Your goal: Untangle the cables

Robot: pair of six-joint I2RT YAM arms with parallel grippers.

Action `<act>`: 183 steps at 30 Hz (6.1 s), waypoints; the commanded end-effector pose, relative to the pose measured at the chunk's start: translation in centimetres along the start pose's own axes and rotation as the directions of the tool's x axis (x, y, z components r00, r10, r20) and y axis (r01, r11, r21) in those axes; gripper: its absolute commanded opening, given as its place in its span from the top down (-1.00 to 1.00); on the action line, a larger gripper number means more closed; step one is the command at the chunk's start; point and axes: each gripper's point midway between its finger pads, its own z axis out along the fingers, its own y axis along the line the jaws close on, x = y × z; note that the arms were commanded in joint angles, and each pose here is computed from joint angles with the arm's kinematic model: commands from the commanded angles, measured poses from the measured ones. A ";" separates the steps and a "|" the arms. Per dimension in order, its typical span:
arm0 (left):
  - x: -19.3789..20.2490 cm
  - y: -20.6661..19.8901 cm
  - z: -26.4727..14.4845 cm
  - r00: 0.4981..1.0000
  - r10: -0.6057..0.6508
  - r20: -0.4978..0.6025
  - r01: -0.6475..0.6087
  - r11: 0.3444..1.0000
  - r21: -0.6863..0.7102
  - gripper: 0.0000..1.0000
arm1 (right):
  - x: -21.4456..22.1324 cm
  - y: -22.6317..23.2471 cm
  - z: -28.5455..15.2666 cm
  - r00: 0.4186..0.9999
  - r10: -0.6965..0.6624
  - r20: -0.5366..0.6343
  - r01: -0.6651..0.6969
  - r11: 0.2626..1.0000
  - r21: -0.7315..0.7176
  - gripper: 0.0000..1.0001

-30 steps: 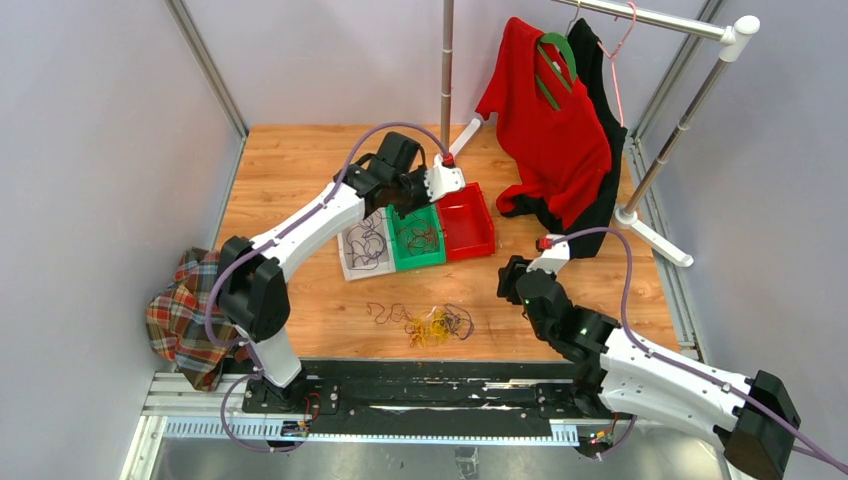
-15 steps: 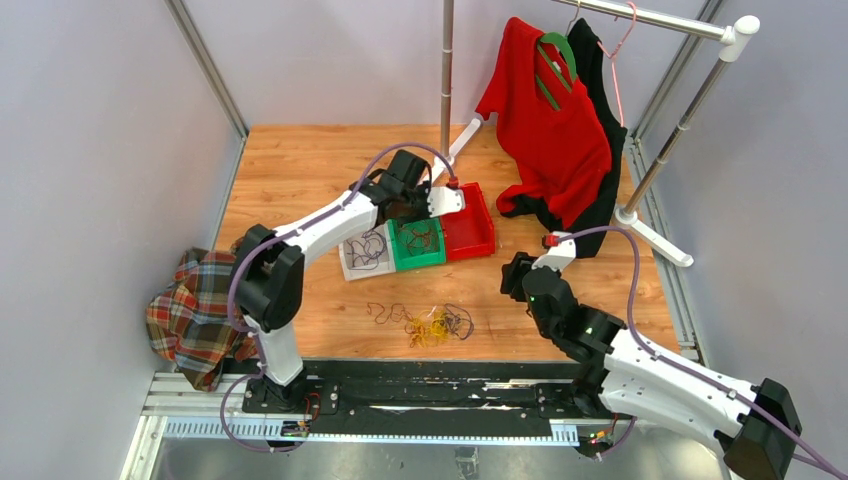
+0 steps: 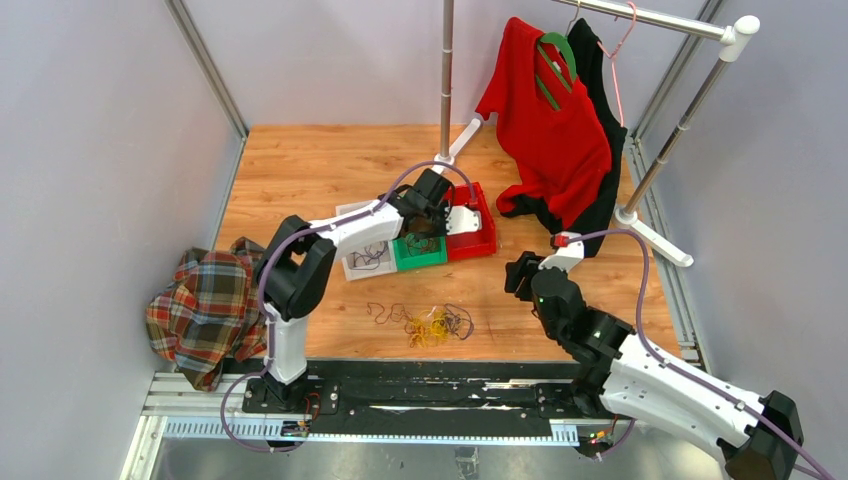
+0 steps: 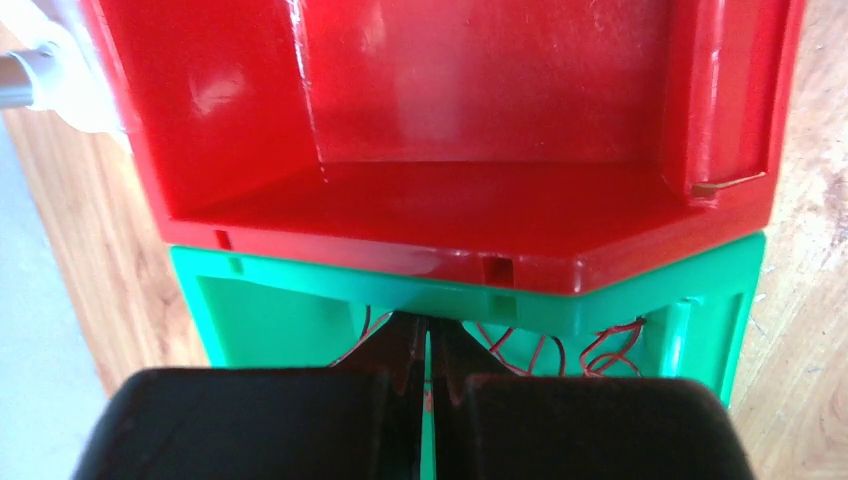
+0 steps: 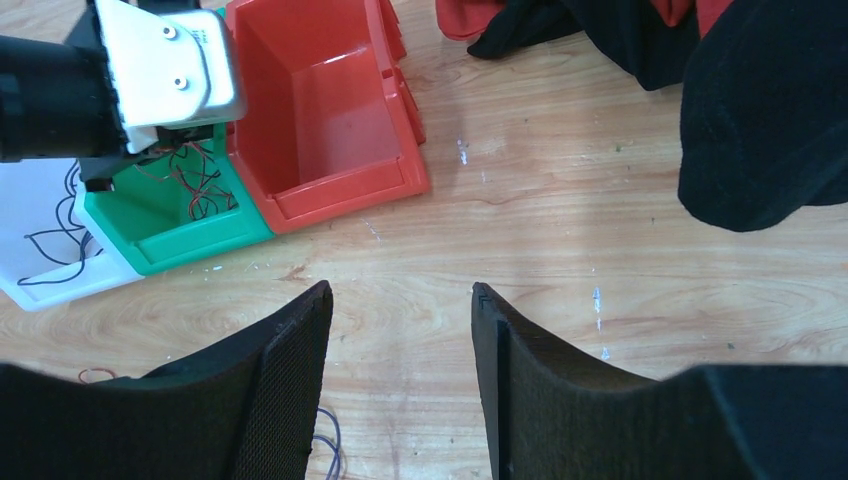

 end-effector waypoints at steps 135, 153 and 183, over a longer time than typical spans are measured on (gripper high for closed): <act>7.0 -13.3 -17.1 0.923 -0.383 0.041 0.358 0.891 0.281 -0.97 | 10.6 9.4 -0.5 0.825 -0.232 -0.516 0.011 0.919 -0.395 -0.17; 5.1 -18.0 -8.8 0.974 -0.228 -0.011 0.205 0.849 0.487 -0.57 | 8.7 6.1 -2.0 0.860 -0.202 -0.468 0.061 0.953 -0.298 -0.06; 2.2 -16.1 -16.8 0.958 -0.267 0.110 0.198 0.885 0.422 0.74 | 7.0 8.1 -1.6 0.874 -0.218 -0.434 0.061 0.936 -0.347 0.06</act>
